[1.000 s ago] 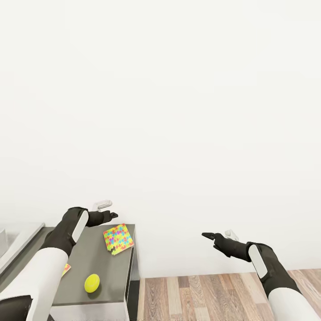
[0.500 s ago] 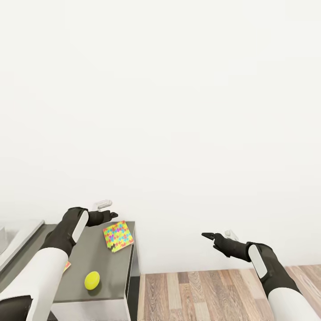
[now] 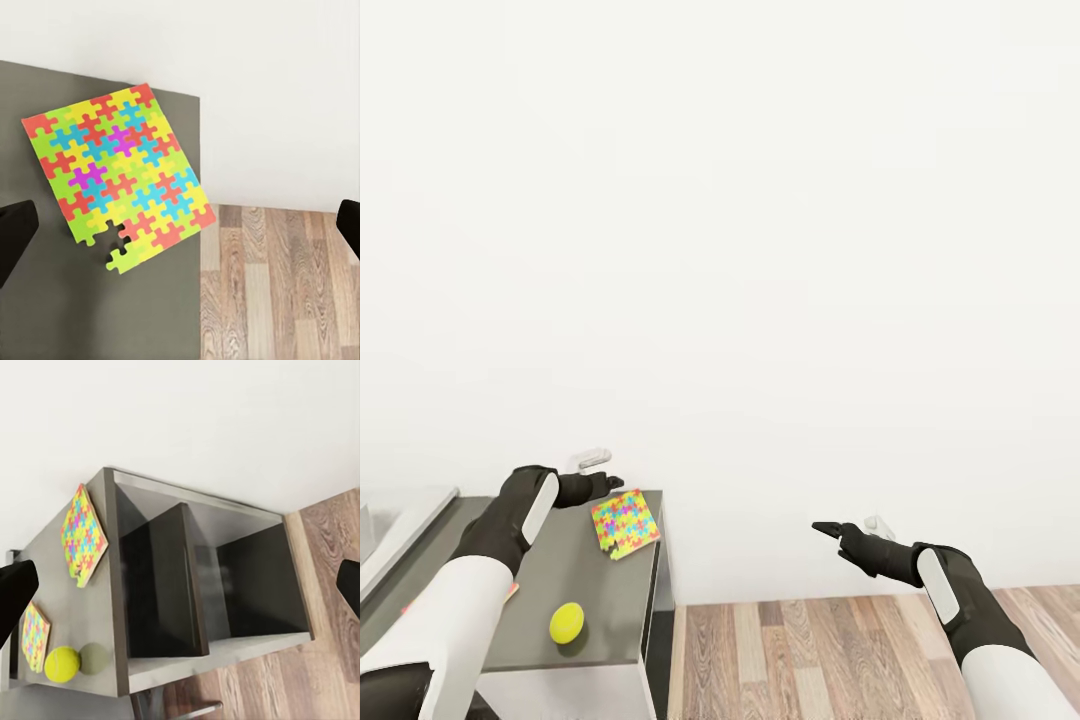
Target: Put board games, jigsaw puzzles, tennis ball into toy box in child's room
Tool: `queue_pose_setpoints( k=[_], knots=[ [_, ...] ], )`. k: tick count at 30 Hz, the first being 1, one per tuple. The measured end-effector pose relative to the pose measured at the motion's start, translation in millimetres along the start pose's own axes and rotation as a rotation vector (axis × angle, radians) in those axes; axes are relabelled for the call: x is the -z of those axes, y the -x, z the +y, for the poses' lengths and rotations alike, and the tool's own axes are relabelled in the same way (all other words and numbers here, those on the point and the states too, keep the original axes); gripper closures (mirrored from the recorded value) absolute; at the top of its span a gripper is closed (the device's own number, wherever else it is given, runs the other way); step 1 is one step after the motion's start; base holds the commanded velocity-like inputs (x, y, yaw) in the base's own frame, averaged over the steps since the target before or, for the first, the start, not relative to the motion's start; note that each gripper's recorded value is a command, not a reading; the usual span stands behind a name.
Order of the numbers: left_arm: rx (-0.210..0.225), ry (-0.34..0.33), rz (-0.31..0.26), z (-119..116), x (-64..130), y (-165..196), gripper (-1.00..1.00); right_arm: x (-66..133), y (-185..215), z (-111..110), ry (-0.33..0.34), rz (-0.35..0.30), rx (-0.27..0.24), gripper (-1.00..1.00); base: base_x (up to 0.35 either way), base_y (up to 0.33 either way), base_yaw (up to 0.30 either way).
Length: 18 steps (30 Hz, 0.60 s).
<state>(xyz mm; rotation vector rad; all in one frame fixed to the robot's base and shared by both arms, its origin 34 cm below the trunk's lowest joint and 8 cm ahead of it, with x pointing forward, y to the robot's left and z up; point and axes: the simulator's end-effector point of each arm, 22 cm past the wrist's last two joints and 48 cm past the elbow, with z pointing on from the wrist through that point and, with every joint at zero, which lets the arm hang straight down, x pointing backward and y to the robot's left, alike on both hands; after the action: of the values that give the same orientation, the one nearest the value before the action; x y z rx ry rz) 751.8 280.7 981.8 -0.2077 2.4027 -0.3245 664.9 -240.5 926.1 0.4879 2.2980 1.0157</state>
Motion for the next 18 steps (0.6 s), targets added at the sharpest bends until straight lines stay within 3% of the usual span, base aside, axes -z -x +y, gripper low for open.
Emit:
queue_pose_setpoints(
  k=[5,11,18],
  knots=[
    [0.012,0.051,0.031,16,-10.0,-16,-1.0,-2.4,-2,-3,-0.004,0.005,-0.004,-1.0,0.0,0.0,0.0],
    [0.016,0.182,0.016,49,-17.4,-23,-1.0,-4.9,-4,-7,-0.009,0.01,-0.009,-1.0,0.0,0.0,0.0],
    [0.016,0.23,0.018,62,-21.2,-28,-1.0,-7.7,-8,-12,-0.015,0.017,-0.015,-1.0,0.0,0.0,0.0]
  ],
)
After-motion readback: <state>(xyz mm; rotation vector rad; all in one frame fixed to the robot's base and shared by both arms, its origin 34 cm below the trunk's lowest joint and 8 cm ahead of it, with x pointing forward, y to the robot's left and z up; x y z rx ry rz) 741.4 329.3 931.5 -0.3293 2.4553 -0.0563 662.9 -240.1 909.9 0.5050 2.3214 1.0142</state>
